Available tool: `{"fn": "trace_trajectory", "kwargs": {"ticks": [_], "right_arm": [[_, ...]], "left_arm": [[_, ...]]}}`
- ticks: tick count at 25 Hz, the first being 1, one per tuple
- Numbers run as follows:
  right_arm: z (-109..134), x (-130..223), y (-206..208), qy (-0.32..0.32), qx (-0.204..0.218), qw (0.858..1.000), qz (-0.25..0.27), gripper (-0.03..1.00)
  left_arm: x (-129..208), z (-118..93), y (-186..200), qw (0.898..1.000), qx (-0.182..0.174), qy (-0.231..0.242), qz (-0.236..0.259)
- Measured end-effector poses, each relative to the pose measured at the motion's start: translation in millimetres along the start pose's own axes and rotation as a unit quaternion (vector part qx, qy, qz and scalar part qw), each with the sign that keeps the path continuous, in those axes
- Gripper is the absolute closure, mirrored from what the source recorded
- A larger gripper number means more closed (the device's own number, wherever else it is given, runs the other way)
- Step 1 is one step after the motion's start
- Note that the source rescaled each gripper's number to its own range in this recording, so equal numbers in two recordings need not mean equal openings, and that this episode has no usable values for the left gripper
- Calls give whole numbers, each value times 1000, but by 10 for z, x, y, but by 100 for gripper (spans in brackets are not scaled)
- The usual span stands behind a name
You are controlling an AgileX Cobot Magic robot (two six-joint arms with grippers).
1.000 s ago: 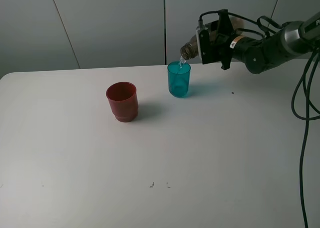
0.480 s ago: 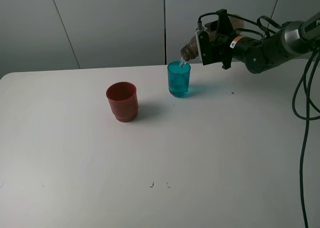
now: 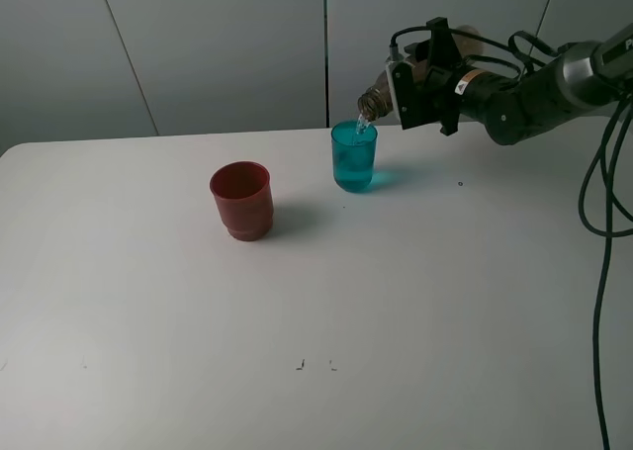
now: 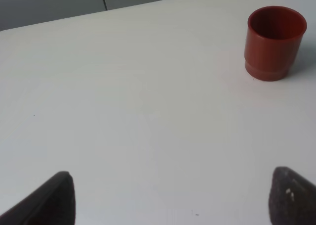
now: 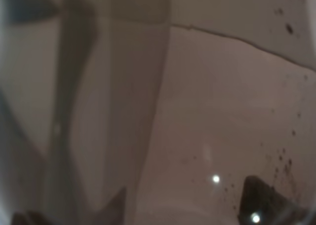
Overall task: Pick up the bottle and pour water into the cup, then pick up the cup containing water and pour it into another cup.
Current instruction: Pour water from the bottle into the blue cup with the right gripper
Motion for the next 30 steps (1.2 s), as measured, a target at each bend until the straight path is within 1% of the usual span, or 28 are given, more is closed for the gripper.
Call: {"fn": "trace_trajectory", "kwargs": {"ticks": [24,30], "right_arm": [[-27,7,0,26,10,1000,3,94],[-2,-25,1,-3,1,1000,-9,94]], "left_arm": [[0,0,0,1000,0,0,0],[0,0,0,1000,0,0,0]]}}
Point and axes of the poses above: a point on each arm's last joint axis where the gripper is mounted, y pointing back along that axis away from the gripper, z along the wrist's bending axis when the last joint is at zero, x = y × z, the point moved 4 cm from there along -y, pointing out along that axis toward the gripper, and after that the axes turned 11 degrees about y, right-handed, at the moved point
